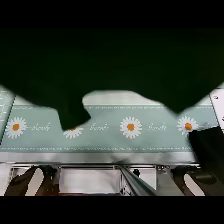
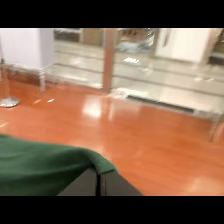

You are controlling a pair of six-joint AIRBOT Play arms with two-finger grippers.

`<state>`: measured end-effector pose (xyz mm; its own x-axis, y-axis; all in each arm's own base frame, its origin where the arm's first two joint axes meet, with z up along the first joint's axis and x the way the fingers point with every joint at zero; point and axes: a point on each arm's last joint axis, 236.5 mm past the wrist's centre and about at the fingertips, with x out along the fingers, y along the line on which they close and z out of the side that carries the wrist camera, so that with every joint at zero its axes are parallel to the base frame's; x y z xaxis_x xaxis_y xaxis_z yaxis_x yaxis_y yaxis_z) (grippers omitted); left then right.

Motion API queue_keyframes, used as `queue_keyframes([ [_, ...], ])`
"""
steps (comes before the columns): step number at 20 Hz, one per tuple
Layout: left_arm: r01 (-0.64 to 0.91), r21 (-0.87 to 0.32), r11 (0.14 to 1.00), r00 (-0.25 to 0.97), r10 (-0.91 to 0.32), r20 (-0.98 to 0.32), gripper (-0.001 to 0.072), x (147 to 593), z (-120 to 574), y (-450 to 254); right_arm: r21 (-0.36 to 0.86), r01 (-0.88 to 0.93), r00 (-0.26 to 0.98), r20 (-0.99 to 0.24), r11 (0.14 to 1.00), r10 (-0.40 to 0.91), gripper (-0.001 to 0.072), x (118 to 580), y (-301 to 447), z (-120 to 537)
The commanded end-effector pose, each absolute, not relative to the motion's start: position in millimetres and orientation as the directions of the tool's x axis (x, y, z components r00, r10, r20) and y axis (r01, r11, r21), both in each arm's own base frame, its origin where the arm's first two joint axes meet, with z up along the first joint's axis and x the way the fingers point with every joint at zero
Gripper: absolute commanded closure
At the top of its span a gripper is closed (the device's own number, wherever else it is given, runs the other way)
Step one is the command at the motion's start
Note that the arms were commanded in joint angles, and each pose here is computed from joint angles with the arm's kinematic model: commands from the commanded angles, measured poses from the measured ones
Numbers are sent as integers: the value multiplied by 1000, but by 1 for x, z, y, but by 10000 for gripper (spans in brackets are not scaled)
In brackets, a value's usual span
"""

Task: Fold the shirts.

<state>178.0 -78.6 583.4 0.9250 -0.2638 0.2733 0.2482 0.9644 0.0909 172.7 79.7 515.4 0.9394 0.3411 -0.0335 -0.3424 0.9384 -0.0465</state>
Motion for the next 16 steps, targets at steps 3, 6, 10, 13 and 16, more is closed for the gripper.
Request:
queue_keyframes([
  [3, 140, 102, 985, 964, -159, 212, 687, 140, 565, -47, -54, -325, 940, -125, 944, 317, 687, 148, 73, 490],
  [6, 196, 49, 979, 980, -197, 7, 686, 178, 510, -47, -2, -355, 908, -237, 935, 345, 687, 170, 81, 456],
  [10, 187, -61, 980, 949, -196, -248, 687, 254, 410, -46, 124, -348, 803, -472, 929, 363, 687, 230, 87, 356],
  [13, 141, -141, 980, 910, -184, -371, 687, 317, 335, -43, 166, -250, 743, -598, 954, 299, 688, 292, 73, 276],
  [16, 93, -211, 973, 844, -190, -502, 686, 377, 259, -45, 192, -185, 680, -683, 964, 266, 688, 362, 67, 217],
])
